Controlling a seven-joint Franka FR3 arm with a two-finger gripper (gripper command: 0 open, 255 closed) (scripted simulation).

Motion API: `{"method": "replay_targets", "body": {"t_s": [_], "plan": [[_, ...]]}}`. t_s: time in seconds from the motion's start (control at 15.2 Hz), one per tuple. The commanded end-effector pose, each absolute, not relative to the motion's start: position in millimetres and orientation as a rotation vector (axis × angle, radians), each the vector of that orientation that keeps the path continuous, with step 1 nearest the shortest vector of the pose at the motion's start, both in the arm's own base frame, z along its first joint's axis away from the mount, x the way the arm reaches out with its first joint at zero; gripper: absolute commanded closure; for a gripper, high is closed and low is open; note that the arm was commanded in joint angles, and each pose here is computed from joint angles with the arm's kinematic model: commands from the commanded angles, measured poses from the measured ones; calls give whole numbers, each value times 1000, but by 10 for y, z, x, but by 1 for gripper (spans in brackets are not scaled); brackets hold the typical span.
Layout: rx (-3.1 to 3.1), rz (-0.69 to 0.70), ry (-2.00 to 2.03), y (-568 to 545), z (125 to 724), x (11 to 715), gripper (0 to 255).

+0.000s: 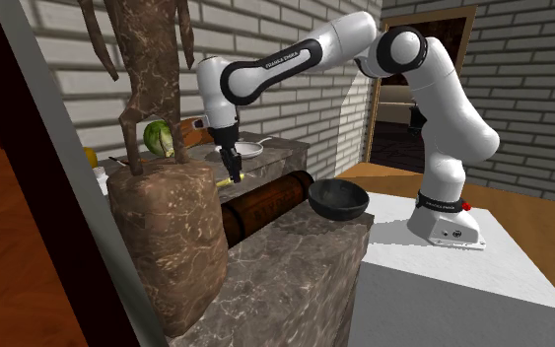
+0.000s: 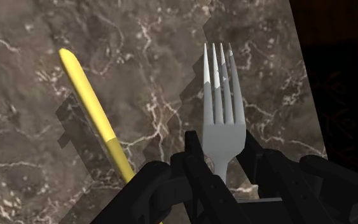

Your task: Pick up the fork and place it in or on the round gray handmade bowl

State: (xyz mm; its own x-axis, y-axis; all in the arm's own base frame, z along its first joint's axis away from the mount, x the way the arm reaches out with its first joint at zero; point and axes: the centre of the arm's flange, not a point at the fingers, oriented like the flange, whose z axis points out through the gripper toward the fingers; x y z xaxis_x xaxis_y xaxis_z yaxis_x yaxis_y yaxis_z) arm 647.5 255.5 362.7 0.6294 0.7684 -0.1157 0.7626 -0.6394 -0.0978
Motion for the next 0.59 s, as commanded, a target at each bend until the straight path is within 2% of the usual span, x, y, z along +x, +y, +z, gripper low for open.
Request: {"method": "replay_targets", "body": {"t_s": [0.0,0.53], "plan": [[-2800,228,-1316,2551,3740,6466,255],[-2800,228,-1316,2551,4163,6466,255]]}}
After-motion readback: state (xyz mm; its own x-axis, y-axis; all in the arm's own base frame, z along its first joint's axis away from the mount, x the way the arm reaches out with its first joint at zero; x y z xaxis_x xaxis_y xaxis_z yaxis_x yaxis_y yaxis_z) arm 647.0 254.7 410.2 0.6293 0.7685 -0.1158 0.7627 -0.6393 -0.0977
